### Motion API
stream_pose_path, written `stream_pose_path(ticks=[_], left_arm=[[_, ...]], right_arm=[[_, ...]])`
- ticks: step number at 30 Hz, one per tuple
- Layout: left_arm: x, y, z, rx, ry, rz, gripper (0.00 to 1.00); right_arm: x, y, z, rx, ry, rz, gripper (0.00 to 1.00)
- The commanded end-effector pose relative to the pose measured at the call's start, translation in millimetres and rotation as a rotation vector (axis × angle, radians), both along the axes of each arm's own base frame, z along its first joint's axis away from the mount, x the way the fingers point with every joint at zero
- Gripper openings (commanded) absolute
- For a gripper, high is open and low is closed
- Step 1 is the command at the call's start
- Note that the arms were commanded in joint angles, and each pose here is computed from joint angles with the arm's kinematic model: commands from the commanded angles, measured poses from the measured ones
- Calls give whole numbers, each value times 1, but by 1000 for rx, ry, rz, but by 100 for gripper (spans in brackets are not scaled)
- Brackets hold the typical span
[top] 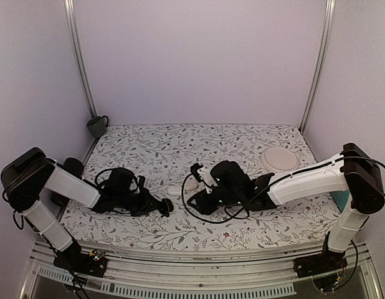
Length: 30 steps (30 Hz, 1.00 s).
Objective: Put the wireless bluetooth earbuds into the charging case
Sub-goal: Move the left earbud to the center of the board.
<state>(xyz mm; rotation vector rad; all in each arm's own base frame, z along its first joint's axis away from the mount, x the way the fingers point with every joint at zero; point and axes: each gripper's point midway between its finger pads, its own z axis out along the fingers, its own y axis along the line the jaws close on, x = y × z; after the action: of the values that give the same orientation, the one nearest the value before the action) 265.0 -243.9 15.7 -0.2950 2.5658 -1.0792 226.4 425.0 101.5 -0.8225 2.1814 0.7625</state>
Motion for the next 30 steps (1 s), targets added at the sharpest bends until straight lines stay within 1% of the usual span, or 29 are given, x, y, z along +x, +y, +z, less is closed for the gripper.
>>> stream_pose_path(ticks=[1, 3, 7, 11, 13, 17, 21, 30], left_arm=[[-9, -11, 4, -17, 13, 41, 0], [-5, -12, 13, -18, -8, 44, 0], [14, 2, 33, 31, -68, 57, 0], [24, 25, 42, 83, -108, 49, 0], [21, 32, 41, 100, -103, 22, 0], [9, 39, 36, 144, -99, -29, 0], [2, 46, 39, 143, -115, -27, 0], [9, 52, 58, 145, -175, -33, 0]], right_arm=[[-17, 6, -11, -14, 28, 14, 46], [-24, 10, -10, -8, 47, 10, 46], [-33, 17, -16, -30, 110, -25, 46], [-40, 27, -34, -99, 171, -71, 46], [-40, 32, -44, -144, 181, -90, 46], [-28, 45, -49, -191, 159, -135, 46], [-20, 50, -55, -234, 148, -165, 46], [-19, 65, -78, -328, 136, -178, 47]])
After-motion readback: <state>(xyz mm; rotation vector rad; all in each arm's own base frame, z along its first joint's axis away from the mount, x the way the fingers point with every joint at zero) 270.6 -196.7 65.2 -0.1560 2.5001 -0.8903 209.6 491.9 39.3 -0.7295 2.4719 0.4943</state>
